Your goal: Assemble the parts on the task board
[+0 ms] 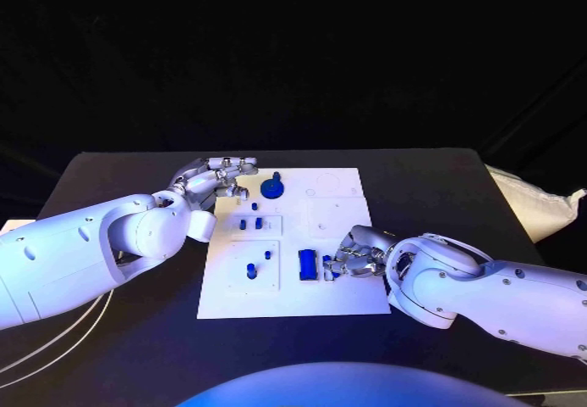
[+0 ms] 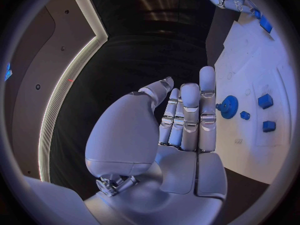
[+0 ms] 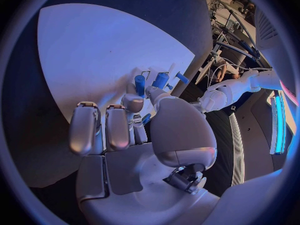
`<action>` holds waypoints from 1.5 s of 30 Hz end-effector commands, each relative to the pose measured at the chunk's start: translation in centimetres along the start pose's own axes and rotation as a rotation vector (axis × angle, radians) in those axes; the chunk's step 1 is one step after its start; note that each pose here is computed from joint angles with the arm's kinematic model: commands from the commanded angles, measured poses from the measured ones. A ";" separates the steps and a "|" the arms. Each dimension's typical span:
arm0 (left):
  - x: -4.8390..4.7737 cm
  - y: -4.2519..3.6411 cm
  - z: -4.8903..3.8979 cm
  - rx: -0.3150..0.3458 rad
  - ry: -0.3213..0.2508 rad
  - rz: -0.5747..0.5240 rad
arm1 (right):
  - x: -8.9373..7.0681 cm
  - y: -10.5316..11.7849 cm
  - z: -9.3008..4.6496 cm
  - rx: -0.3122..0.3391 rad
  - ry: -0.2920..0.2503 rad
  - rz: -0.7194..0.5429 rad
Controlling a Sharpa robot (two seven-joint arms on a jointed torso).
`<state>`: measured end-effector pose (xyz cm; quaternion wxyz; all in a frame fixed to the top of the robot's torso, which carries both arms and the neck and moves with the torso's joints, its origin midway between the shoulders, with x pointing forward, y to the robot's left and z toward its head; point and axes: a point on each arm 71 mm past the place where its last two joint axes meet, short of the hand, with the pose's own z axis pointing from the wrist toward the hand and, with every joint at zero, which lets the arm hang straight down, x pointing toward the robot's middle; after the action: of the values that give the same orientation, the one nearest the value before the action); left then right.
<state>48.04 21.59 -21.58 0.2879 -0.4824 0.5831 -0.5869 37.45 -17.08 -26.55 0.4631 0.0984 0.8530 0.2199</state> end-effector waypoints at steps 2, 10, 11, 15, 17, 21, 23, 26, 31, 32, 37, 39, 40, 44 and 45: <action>0.30 -0.02 0.03 0.003 0.023 -0.004 | 0.3 0.4 -0.1 -0.018 0.018 -0.041; 0.26 -0.03 0.01 0.002 0.023 -0.004 | 0.2 0.7 -0.7 -0.042 0.003 -0.042; 0.24 -0.03 0.01 0.002 0.022 -0.004 | 0.2 0.6 -0.8 -0.043 -0.001 -0.043; 0.18 -0.04 -0.02 0.003 0.021 -0.003 | -0.1 0.2 -1.2 -0.040 -0.015 -0.052; 0.17 -0.04 -0.02 0.003 0.021 -0.003 | -0.2 0.0 -1.4 -0.038 -0.020 -0.056; 0.15 -0.04 -0.03 0.003 0.021 -0.003 | -0.4 -0.3 -1.6 -0.036 -0.026 -0.062; 0.14 -0.04 -0.03 0.003 0.020 -0.003 | -0.4 -0.4 -1.6 -0.036 -0.024 -0.066; 0.15 -0.04 -0.02 0.003 0.021 -0.003 | -0.4 -0.5 -1.6 -0.038 -0.015 -0.073; 0.15 -0.04 0.01 0.003 0.020 -0.003 | -0.7 -0.7 -1.4 -0.056 -0.031 -0.053; 0.14 -0.04 0.01 0.003 0.020 -0.003 | -0.8 -0.8 -1.3 -0.063 -0.039 -0.043; 0.04 -0.04 0.06 0.006 0.014 -0.001 | -2.1 -1.0 -0.9 -0.131 -0.074 0.088; -0.01 -0.05 0.10 0.008 0.010 0.000 | -3.0 -1.2 -0.6 -0.168 -0.084 0.179; -0.06 -0.05 0.12 0.009 0.008 0.001 | -3.4 -1.3 -0.4 -0.190 -0.086 0.228; -0.29 -0.04 0.34 0.015 -0.009 0.003 | -5.8 -2.0 0.7 -0.263 -0.107 0.430; -0.39 -0.03 0.43 0.017 -0.016 0.002 | -6.4 -2.2 1.0 -0.280 -0.114 0.482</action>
<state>48.45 21.83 -21.82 0.2929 -0.4853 0.5822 -0.5829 41.41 -21.36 -24.13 0.4851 0.1714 0.7939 0.3242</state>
